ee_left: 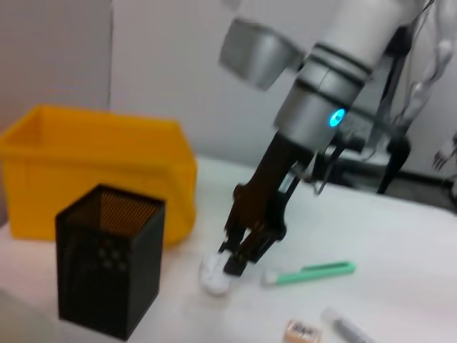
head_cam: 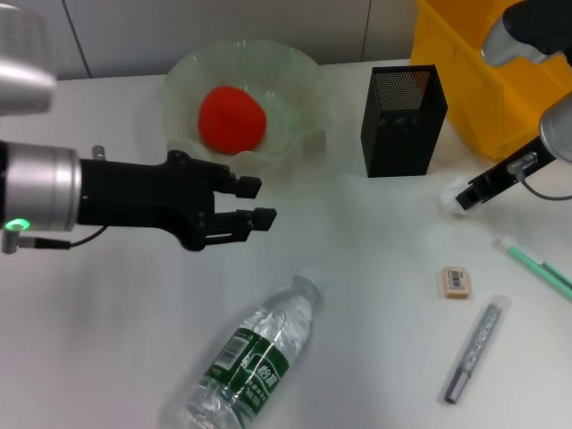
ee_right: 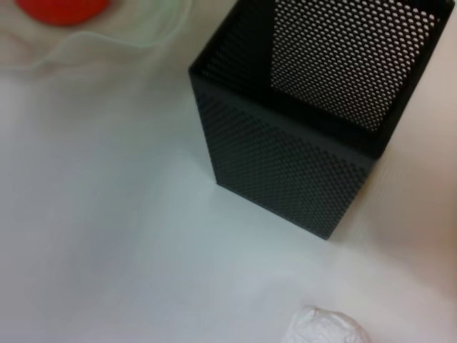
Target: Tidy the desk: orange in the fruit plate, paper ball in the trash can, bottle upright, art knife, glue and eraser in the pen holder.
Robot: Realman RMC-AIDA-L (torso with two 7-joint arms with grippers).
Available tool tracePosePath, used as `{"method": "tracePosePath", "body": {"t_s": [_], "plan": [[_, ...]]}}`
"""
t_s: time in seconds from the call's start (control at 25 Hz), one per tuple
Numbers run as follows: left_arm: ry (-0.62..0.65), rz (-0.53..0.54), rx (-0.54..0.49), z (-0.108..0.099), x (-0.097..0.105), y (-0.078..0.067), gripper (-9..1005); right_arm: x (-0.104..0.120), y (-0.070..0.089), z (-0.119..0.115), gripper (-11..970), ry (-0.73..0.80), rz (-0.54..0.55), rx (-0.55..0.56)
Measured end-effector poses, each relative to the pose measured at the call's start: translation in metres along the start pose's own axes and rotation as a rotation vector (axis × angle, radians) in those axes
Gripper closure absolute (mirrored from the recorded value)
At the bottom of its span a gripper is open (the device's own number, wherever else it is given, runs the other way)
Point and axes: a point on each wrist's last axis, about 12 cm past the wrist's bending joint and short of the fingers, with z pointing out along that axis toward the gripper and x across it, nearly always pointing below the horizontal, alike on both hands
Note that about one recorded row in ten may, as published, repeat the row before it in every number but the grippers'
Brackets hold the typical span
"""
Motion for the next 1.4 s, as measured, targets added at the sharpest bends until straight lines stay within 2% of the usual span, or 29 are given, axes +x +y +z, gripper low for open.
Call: {"method": "tracePosePath", "body": {"t_s": [0.16, 0.4, 0.44, 0.48, 0.52, 0.68, 0.84, 1.12, 1.4], "plan": [[-0.051, 0.006, 0.007, -0.008, 0.004, -0.007, 495, -0.001, 0.004, -0.011, 713, -0.022, -0.007, -0.031], [-0.137, -0.009, 0.035, -0.02, 0.012, -0.014, 489, -0.003, 0.014, -0.044, 718, -0.09, -0.038, -0.086], [-0.137, -0.009, 0.035, -0.02, 0.012, -0.014, 446, -0.003, 0.015, -0.049, 719, -0.096, -0.041, -0.088], [-0.173, -0.024, 0.082, -0.028, 0.016, -0.019, 404, -0.003, 0.016, -0.055, 720, -0.108, -0.044, -0.09], [-0.18, -0.029, 0.089, -0.029, 0.017, -0.02, 405, -0.003, 0.017, -0.061, 721, -0.116, -0.045, -0.095], [-0.204, -0.038, 0.104, -0.032, 0.021, -0.021, 406, -0.003, 0.02, -0.086, 723, -0.165, -0.054, -0.067], [-0.208, -0.06, 0.107, -0.031, 0.027, -0.022, 408, -0.003, 0.019, -0.098, 724, -0.194, -0.05, -0.046], [-0.206, -0.061, 0.107, -0.03, 0.029, -0.022, 413, -0.007, 0.006, -0.122, 726, -0.296, -0.014, 0.018], [-0.212, -0.063, 0.111, -0.03, 0.03, -0.023, 419, -0.016, -0.018, -0.132, 727, -0.39, 0.013, 0.144]]}}
